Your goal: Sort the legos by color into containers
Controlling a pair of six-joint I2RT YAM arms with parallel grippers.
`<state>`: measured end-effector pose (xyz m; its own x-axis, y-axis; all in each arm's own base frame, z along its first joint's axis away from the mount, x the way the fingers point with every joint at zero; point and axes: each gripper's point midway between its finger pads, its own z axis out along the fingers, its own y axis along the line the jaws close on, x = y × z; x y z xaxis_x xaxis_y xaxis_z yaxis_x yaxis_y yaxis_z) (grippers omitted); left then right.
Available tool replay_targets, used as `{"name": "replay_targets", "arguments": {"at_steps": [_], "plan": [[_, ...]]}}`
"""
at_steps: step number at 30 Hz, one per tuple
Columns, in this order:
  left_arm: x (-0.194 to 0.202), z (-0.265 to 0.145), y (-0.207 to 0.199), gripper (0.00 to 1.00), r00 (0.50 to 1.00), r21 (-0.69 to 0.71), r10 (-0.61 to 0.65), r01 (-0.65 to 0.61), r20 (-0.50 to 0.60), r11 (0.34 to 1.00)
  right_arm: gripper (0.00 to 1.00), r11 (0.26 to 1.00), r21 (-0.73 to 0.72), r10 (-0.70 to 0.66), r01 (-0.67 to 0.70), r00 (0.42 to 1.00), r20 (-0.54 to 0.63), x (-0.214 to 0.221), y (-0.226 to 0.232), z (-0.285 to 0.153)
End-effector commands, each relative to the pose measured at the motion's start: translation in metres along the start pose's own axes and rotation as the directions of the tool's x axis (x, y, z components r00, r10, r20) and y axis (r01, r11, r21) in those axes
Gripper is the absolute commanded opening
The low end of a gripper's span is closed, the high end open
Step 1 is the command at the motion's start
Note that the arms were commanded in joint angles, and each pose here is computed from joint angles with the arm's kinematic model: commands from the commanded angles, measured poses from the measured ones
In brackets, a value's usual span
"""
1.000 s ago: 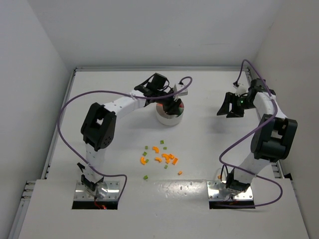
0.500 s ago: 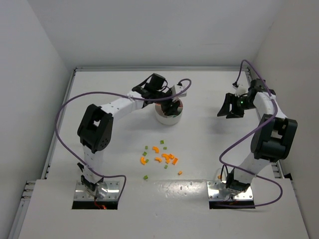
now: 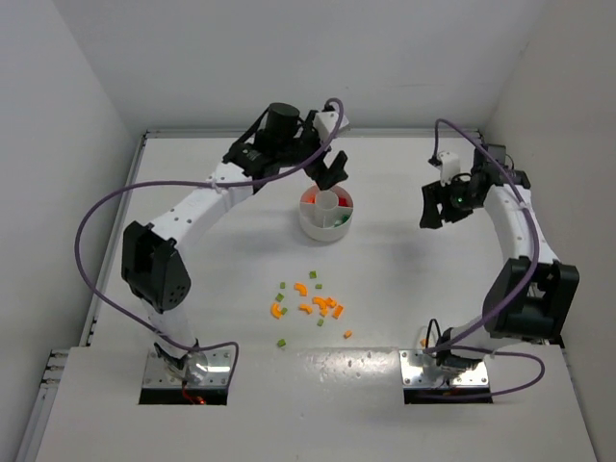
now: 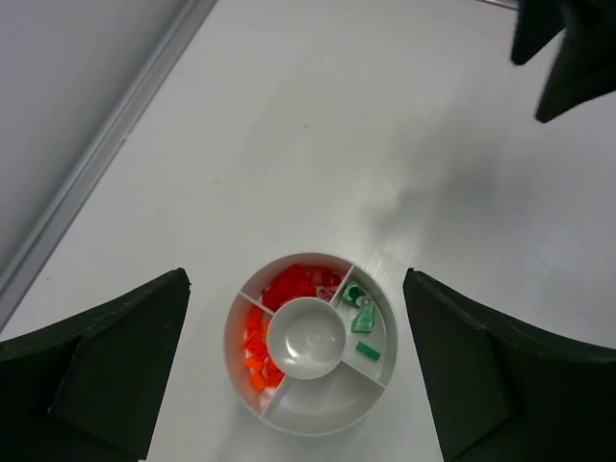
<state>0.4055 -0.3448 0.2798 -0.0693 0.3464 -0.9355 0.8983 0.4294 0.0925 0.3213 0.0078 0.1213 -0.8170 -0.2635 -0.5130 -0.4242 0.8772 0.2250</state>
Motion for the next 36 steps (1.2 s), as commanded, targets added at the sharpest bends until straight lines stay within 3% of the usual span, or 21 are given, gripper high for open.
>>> {"name": "replay_targets", "arguments": {"at_steps": [1, 3, 5, 8, 9, 10, 12, 13, 16, 17, 18, 20, 23, 26, 31, 34, 36], "plan": [[-0.007, -0.041, 0.022, 1.00, 0.994, -0.186, -0.071, 0.055, -0.081, 0.981, 0.67, 0.954, 0.155, -0.272, 0.255, 0.957, 0.101, -0.037, -0.015, -0.036], [-0.005, -0.066, 0.030, 1.00, 0.990, -0.261, -0.127, 0.105, -0.068, 0.959, 1.00, 0.945, 0.198, -0.295, 0.261, 0.940, 0.169, -0.057, -0.020, -0.040], [0.007, -0.094, 0.044, 1.00, 0.981, -0.346, -0.183, 0.150, -0.062, 0.926, 1.00, 0.956, 0.213, -0.239, 0.204, 0.958, 0.157, -0.055, -0.029, -0.032], [0.034, -0.118, 0.050, 1.00, 0.974, -0.419, -0.181, 0.108, -0.139, 0.902, 1.00, 0.986, 0.038, -0.163, 0.161, 0.985, 0.054, -0.043, -0.026, 0.001], [0.032, -0.134, 0.053, 1.00, 0.977, -0.449, -0.171, 0.096, -0.129, 0.889, 0.99, 0.972, -0.051, -0.223, 0.228, 0.971, 0.087, -0.061, -0.017, -0.002], [0.037, -0.142, 0.054, 1.00, 0.975, -0.466, -0.178, 0.097, -0.133, 0.879, 0.95, 0.978, -0.113, -0.176, 0.178, 0.984, 0.025, -0.050, -0.012, 0.003], [0.057, -0.168, 0.069, 1.00, 0.963, -0.530, -0.238, 0.138, -0.125, 0.837, 0.85, 0.954, -0.192, -0.231, 0.232, 0.973, 0.028, -0.060, -0.001, 0.023], [0.064, -0.167, 0.065, 1.00, 0.957, -0.519, -0.252, 0.144, -0.143, 0.842, 0.85, 0.939, -0.182, -0.286, 0.292, 0.957, 0.057, -0.066, 0.001, 0.028], [0.086, -0.193, 0.085, 1.00, 0.919, -0.619, -0.379, 0.235, -0.110, 0.749, 0.85, 0.868, -0.126, -0.467, 0.480, 0.877, 0.116, -0.076, 0.021, 0.054], [0.100, -0.207, 0.099, 1.00, 0.883, -0.668, -0.464, 0.307, -0.065, 0.678, 0.85, 0.848, -0.140, -0.498, 0.512, 0.859, 0.119, -0.078, 0.032, 0.058], [0.108, -0.205, 0.094, 1.00, 0.865, -0.620, -0.499, 0.362, -0.055, 0.696, 0.83, 0.806, -0.172, -0.549, 0.566, 0.824, 0.137, -0.083, 0.052, 0.065], [0.118, -0.226, 0.096, 1.00, 0.844, -0.613, -0.537, 0.418, -0.012, 0.670, 0.82, 0.765, -0.201, -0.593, 0.612, 0.791, 0.153, -0.085, 0.072, 0.071], [0.135, -0.241, 0.102, 1.00, 0.824, -0.648, -0.566, 0.416, -0.028, 0.638, 0.79, 0.666, -0.223, -0.683, 0.712, 0.702, 0.200, -0.085, 0.117, 0.092], [0.141, -0.239, 0.104, 0.98, 0.818, -0.647, -0.572, 0.406, -0.058, 0.646, 0.73, 0.634, -0.172, -0.721, 0.754, 0.656, 0.221, -0.096, 0.138, 0.103], [0.147, -0.224, 0.094, 0.96, 0.800, -0.580, -0.596, 0.453, -0.071, 0.677, 0.57, 0.691, -0.041, -0.690, 0.721, 0.676, 0.259, -0.134, 0.153, 0.110], [0.141, -0.213, 0.084, 0.96, 0.810, -0.540, -0.583, 0.460, -0.071, 0.705, 0.49, 0.695, -0.051, -0.672, 0.717, 0.674, 0.307, -0.148, 0.162, 0.102], [0.140, -0.204, 0.077, 0.94, 0.815, -0.514, -0.573, 0.458, -0.083, 0.725, 0.44, 0.656, -0.044, -0.695, 0.753, 0.626, 0.354, -0.151, 0.170, 0.091]]}}
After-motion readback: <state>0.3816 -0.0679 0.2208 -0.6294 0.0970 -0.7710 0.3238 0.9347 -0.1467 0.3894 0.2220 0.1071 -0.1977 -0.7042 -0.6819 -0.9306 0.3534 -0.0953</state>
